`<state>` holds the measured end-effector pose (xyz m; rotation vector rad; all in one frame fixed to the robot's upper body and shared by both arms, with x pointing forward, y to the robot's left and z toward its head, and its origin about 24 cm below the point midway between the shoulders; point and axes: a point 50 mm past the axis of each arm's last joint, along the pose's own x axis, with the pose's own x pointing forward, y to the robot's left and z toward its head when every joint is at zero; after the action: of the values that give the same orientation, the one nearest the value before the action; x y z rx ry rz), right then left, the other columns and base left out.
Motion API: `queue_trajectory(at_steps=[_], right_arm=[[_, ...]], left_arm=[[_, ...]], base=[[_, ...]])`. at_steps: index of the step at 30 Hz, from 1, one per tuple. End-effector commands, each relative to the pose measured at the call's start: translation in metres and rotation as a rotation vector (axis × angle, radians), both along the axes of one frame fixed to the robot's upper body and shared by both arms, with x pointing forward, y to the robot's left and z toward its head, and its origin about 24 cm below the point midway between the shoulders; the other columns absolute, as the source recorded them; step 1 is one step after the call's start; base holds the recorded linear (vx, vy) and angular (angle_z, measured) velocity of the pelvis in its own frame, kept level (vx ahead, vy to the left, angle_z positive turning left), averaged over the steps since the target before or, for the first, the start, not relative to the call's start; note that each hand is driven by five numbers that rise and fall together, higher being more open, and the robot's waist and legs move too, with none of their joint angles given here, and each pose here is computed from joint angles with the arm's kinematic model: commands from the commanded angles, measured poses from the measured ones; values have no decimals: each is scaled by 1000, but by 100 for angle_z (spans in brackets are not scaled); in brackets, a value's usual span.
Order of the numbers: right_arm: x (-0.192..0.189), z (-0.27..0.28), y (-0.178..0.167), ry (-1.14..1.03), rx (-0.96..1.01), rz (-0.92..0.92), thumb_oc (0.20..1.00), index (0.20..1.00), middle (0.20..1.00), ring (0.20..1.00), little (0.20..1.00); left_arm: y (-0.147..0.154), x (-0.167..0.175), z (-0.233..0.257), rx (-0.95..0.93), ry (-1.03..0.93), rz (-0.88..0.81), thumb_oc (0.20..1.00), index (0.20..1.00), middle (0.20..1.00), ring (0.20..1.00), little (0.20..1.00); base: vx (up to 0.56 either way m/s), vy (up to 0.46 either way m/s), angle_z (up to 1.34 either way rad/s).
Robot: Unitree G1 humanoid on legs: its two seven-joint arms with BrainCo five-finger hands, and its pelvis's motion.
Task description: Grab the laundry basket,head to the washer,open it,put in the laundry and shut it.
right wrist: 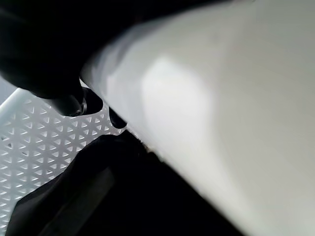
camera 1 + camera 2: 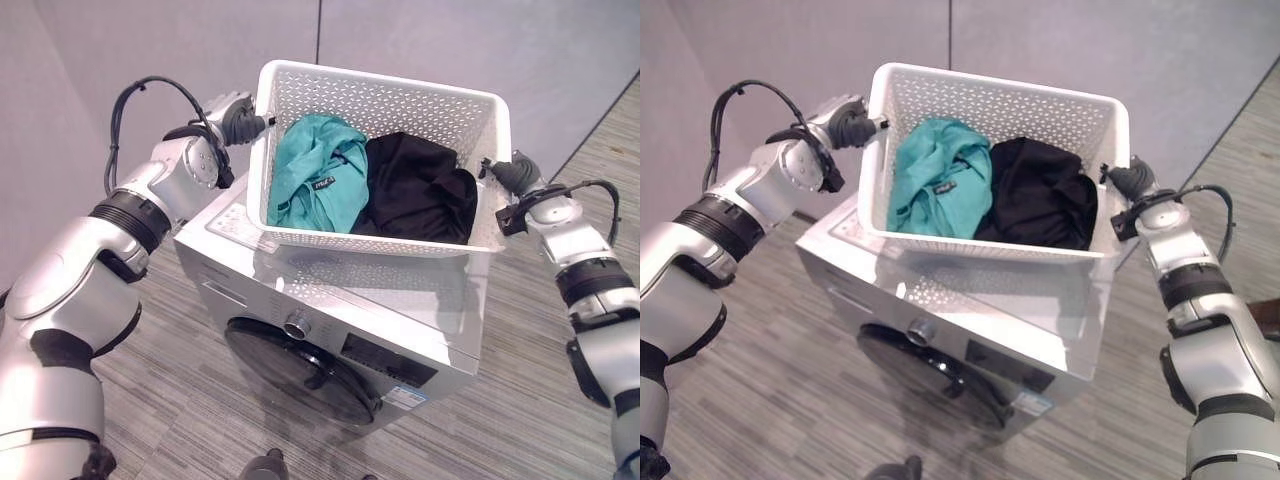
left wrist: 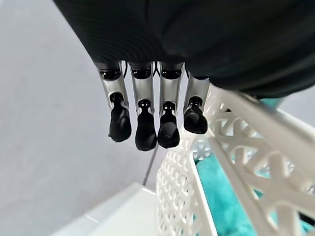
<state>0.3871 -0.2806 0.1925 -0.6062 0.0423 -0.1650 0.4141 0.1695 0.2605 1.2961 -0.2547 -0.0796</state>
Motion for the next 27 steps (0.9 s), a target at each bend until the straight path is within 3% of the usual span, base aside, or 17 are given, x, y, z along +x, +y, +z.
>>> queue_trajectory(at_steps=[1,2,3,6,9,18,27], right_arm=[[-27,-41,-42,136,-80,-123,200,200,200,200,200],[-28,-42,-42,138,-79,-124,200,200,200,200,200],[-38,-61,-50,179,-40,-149,200,200,200,200,200],[-46,-76,-57,217,-6,-173,200,200,200,200,200],[-52,-90,-62,253,27,-204,1000,1000,1000,1000,1000],[-65,-89,-88,238,78,-304,1000,1000,1000,1000,1000],[-53,-65,-88,182,63,-307,1000,1000,1000,1000,1000]], left_arm=[[17,-1,48,-37,-145,86,200,200,200,200,200],[17,-1,47,-36,-144,84,504,504,504,504,504],[16,-2,49,-40,-152,76,1000,1000,1000,1000,1000],[20,-3,49,-39,-150,90,1000,1000,1000,1000,1000],[26,-2,61,-43,-181,128,1000,1000,1000,1000,1000],[19,-10,101,-60,-321,113,1000,1000,1000,1000,1000],[16,-14,120,-135,-370,100,1000,1000,1000,1000,1000]], base=[[0,0,0],[24,-33,1],[0,0,0],[25,-22,6],[50,-27,6],[28,-11,3],[22,24,11]])
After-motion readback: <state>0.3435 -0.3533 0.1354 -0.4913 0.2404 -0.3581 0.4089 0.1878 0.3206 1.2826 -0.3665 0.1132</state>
